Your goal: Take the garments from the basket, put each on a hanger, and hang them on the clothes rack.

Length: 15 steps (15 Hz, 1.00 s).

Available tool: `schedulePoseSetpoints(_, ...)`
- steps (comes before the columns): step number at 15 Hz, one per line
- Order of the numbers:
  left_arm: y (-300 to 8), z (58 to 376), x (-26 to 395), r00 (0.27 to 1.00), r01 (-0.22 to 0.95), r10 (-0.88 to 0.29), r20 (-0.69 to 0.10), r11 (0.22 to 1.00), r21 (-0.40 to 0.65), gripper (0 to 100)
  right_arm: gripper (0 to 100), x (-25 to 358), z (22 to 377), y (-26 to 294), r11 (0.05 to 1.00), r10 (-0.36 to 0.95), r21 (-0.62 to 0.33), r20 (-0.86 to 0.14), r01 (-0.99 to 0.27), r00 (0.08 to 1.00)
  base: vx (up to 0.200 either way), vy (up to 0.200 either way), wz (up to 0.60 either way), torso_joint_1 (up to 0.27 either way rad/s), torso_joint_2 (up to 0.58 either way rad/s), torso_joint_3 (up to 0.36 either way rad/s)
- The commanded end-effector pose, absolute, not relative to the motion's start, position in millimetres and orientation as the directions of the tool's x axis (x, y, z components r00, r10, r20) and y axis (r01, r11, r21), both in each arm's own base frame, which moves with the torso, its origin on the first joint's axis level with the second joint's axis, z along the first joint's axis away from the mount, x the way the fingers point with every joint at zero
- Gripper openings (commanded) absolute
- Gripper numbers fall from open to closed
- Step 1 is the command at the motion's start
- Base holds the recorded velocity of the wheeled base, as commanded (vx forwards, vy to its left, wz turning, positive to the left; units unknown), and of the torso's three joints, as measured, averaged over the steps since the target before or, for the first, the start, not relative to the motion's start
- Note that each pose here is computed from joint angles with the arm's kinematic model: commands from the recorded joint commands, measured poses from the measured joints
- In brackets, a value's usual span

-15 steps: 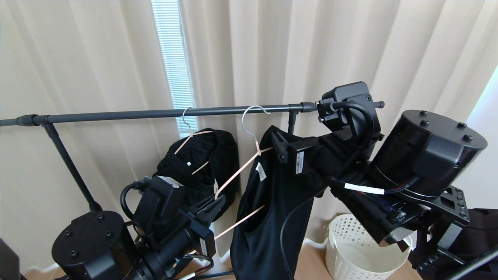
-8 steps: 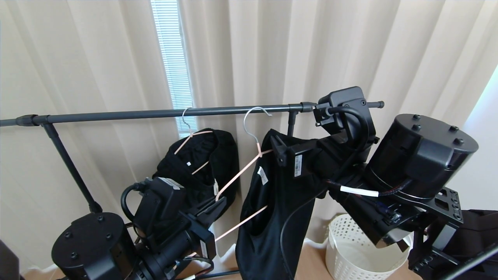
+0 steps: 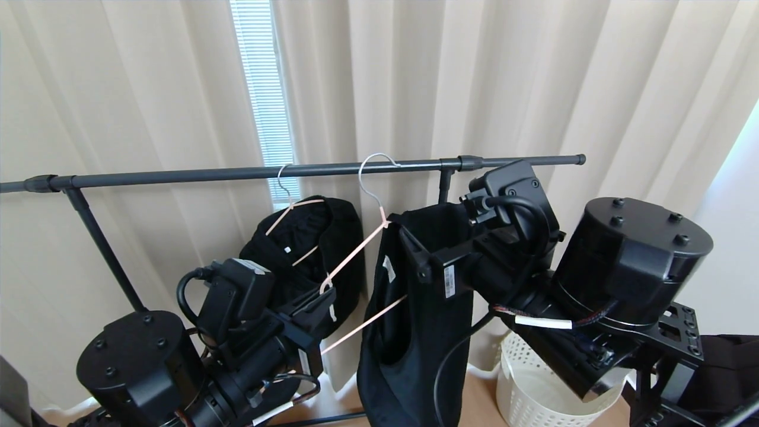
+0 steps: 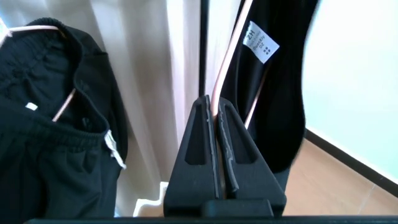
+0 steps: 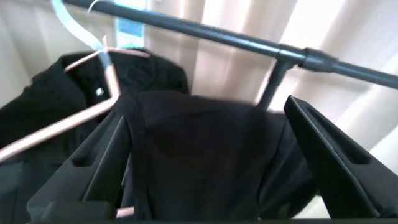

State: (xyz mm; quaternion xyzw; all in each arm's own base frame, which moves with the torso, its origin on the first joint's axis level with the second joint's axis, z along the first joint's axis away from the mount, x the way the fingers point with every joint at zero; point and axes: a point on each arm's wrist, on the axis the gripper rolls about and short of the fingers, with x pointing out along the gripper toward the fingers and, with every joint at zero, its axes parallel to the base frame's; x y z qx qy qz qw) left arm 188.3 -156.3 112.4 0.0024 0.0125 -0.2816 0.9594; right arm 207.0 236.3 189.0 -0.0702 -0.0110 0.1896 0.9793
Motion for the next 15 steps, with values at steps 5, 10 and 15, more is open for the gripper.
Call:
schedulePoseSetpoints(5, -153, 115, 185, 0.819, 0.573, -0.573, -0.018, 0.819, -0.006, 0, 100, 181, 195, 210, 0.811, 0.555, -0.164, -0.085, -0.561, 0.827, 0.000, 0.000, 0.00, 0.000, 0.00, 0.000)
schedulePoseSetpoints(10, -144, 101, 176, 0.750, 0.657, -0.655, -0.096, 0.754, -0.013, 0, 100, 171, 231, 141, 0.741, 0.616, -0.175, -0.207, -0.648, 0.760, 0.000, 0.000, 0.00, 0.000, 0.00, 0.000)
schedulePoseSetpoints(15, -146, 99, 169, 0.725, 0.683, -0.680, -0.113, 0.730, -0.011, 0, 100, 194, 271, 99, 0.585, 0.621, -0.198, -0.515, -0.786, 0.591, 0.000, 0.000, 0.00, 0.000, 0.00, 0.000)
